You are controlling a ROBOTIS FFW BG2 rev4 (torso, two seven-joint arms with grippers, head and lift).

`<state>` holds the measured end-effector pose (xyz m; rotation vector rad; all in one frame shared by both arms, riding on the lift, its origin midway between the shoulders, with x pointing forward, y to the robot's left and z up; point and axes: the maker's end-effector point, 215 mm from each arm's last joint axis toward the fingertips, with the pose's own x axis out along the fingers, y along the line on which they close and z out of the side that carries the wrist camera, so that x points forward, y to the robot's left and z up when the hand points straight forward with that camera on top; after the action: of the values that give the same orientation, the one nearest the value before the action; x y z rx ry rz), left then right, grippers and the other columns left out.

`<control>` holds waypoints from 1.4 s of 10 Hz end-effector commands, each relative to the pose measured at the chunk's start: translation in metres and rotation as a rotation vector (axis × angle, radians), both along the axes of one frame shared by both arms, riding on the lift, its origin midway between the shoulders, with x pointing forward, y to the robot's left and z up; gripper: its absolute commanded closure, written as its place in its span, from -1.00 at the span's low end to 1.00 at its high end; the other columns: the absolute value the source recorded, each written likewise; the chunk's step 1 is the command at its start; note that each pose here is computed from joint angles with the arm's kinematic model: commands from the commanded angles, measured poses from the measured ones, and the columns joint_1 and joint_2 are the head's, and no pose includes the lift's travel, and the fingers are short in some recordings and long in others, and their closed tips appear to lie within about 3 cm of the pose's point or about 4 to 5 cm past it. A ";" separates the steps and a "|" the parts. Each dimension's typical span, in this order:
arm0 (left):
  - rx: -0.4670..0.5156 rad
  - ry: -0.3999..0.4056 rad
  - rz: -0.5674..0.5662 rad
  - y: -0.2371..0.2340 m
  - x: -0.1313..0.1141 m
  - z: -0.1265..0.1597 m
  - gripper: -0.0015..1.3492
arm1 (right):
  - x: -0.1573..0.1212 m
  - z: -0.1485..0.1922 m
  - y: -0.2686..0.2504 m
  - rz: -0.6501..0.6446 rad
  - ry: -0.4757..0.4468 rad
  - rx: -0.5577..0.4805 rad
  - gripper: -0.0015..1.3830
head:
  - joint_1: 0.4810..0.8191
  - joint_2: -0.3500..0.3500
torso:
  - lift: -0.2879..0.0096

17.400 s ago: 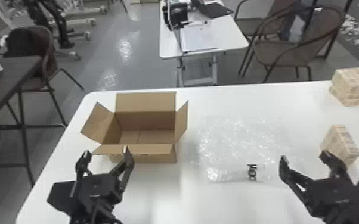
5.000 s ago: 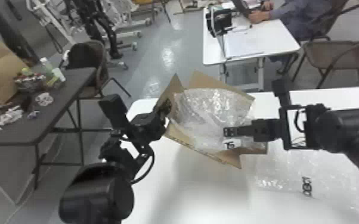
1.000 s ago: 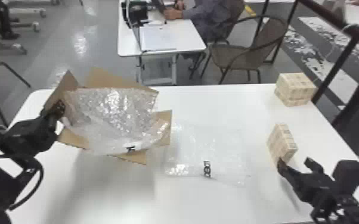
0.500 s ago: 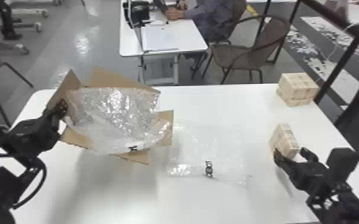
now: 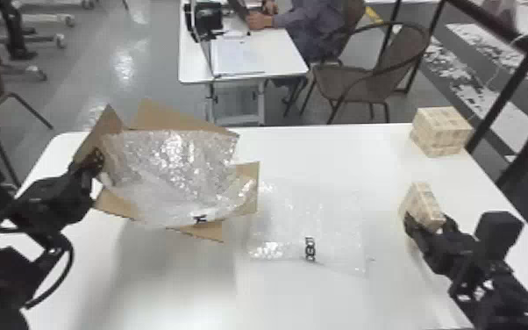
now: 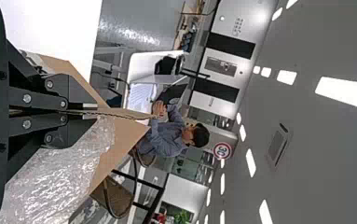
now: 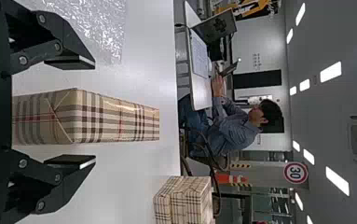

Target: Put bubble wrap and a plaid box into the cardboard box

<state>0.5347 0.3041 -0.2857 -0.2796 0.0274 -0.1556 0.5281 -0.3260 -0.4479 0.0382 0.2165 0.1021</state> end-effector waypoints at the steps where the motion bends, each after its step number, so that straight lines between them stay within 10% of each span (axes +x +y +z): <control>1: 0.001 0.000 0.000 0.000 0.000 0.000 0.81 | 0.000 0.000 0.000 0.000 0.001 0.003 0.09 | 0.27 -0.06 | 0.21; 7: 0.002 0.002 -0.004 -0.002 0.000 -0.001 0.81 | -0.005 0.029 0.008 -0.004 -0.051 0.057 0.38 | 0.27 -0.06 | 0.21; 14: 0.008 0.005 -0.007 -0.006 0.002 -0.003 0.81 | 0.034 0.195 0.132 0.333 -0.205 0.196 0.38 | 0.07 0.21 | 0.21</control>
<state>0.5370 0.2982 -0.2879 -0.2720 0.0326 -0.1619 0.5592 -0.2060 -0.2635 0.1759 0.0141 0.4281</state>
